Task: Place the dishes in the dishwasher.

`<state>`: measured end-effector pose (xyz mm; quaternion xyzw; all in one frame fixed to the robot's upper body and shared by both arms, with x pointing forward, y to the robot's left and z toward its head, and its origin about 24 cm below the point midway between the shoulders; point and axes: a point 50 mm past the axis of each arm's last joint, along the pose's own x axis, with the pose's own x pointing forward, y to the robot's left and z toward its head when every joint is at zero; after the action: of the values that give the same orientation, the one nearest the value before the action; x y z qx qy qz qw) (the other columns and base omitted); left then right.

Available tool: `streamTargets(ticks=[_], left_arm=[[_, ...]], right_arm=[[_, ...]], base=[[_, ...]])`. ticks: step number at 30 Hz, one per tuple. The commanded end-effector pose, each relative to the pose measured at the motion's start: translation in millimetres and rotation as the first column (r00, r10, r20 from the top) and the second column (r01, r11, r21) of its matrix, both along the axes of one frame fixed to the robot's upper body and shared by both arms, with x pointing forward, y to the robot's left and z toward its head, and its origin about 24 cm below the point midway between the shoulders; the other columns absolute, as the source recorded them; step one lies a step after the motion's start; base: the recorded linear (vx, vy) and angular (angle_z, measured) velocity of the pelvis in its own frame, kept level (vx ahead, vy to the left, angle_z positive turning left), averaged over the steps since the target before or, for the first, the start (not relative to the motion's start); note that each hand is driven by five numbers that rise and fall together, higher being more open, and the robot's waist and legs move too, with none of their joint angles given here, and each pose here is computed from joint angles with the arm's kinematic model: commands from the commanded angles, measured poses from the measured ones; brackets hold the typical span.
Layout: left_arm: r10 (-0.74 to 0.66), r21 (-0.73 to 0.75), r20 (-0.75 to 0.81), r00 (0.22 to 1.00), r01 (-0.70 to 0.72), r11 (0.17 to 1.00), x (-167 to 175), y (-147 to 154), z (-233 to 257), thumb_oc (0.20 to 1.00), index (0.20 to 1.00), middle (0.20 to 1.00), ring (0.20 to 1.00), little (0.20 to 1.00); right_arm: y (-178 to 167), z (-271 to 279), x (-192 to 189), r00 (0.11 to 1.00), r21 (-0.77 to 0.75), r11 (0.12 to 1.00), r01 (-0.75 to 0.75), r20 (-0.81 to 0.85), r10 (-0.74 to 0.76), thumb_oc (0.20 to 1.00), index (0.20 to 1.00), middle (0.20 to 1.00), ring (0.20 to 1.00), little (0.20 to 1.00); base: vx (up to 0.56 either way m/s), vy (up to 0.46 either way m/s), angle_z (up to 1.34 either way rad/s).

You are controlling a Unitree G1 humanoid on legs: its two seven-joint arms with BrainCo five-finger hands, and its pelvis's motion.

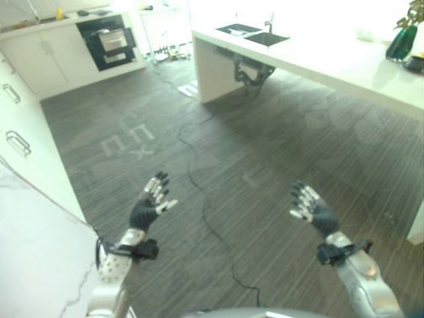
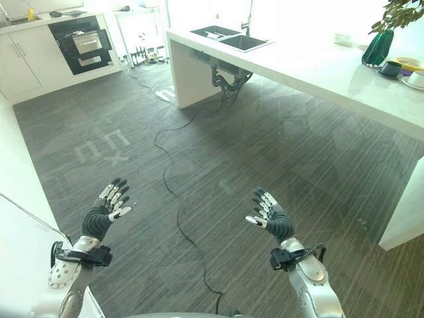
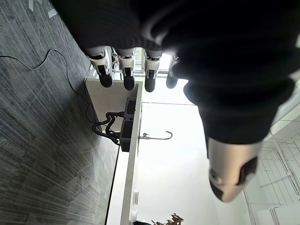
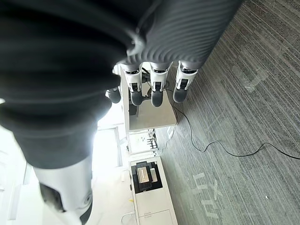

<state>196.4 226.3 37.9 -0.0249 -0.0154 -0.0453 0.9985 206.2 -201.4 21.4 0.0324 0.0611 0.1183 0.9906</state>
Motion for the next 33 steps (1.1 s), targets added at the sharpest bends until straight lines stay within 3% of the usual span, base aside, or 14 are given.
streamTargets(ticks=[1, 12, 24, 33], left_arm=[[-0.005, 0.054, 0.122, 0.992, -0.002, 0.999, 12, 9, 22, 1.0, 1.0, 1.0, 1.0, 1.0], [0.014, -0.035, 0.217, 0.976, -0.007, 0.999, 2, 14, 35, 1.0, 1.0, 1.0, 1.0, 1.0], [0.118, -0.122, 0.263, 0.958, -0.088, 0.989, -7, 22, 36, 1.0, 1.0, 1.0, 1.0, 1.0], [0.147, -0.141, 0.228, 0.963, -0.116, 0.983, -21, 20, 27, 1.0, 1.0, 1.0, 1.0, 1.0]], right_arm=[[-4, 34, 15, 0.981, -0.069, 0.998, -0.01, 0.194, 0.023, 1.0, 1.0, 1.0, 1.0, 1.0], [-14, 54, 8, 0.959, -0.17, 0.985, -0.008, 0.279, 0.056, 1.0, 1.0, 1.0, 1.0, 1.0], [-27, 65, 4, 0.946, -0.164, 0.986, -0.007, 0.319, 0.059, 1.0, 1.0, 1.0, 1.0, 1.0], [-29, 65, -7, 0.945, -0.238, 0.969, -0.061, 0.3, 0.133, 1.0, 1.0, 1.0, 1.0, 1.0]], base=[[0.0, 0.0, 0.0], [0.02, -0.106, 0.02], [0.02, -0.14, 0.09], [0.38, 0.234, 0.14]])
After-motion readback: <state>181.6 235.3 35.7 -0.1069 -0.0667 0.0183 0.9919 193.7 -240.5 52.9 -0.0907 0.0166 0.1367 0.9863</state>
